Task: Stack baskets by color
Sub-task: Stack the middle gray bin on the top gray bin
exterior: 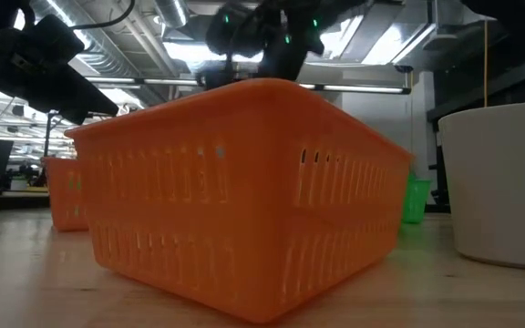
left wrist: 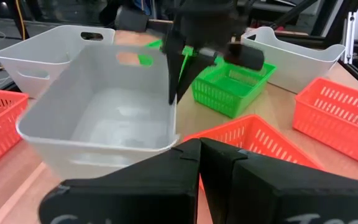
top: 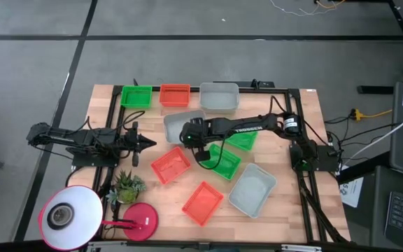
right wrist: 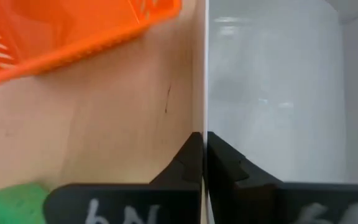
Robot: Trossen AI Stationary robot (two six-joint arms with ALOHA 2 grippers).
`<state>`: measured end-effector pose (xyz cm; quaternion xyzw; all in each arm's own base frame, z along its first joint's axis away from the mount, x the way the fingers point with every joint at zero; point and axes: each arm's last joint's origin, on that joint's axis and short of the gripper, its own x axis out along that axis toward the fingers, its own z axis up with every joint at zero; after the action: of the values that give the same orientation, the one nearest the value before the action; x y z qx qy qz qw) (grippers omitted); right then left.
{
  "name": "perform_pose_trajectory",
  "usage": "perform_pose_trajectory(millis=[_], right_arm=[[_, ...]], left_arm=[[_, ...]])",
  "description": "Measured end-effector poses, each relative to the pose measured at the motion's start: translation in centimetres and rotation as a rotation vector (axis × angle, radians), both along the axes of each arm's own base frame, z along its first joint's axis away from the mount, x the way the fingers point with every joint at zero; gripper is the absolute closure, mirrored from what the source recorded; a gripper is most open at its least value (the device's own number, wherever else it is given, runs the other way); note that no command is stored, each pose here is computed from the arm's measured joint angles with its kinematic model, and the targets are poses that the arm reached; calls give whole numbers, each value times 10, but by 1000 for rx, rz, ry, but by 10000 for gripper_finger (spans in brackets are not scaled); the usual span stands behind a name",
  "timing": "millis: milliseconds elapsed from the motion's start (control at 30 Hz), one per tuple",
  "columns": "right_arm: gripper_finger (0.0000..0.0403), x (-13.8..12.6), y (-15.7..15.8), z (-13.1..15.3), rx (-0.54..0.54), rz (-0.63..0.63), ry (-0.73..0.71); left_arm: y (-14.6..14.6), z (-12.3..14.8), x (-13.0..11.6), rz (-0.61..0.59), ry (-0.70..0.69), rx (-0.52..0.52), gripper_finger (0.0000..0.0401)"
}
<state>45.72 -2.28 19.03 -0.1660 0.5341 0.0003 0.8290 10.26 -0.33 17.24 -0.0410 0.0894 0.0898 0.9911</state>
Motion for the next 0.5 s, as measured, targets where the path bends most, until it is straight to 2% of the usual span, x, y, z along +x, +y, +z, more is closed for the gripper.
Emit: perform_pose_trajectory(millis=[133,267,367,500], right_arm=[[401,3,4,36,-16,31,-27],[401,-7,-6,79,-58,48,4],[401,-29,-30,123,-63,8,14],[402,-74,-68,174,-47,-141,-2]], left_arm=[[0,0,0,0,0,0,401],[0,0,0,0,1,0,401],[0,0,0,-5,4,27,401],[0,0,0,-8,6,43,401]])
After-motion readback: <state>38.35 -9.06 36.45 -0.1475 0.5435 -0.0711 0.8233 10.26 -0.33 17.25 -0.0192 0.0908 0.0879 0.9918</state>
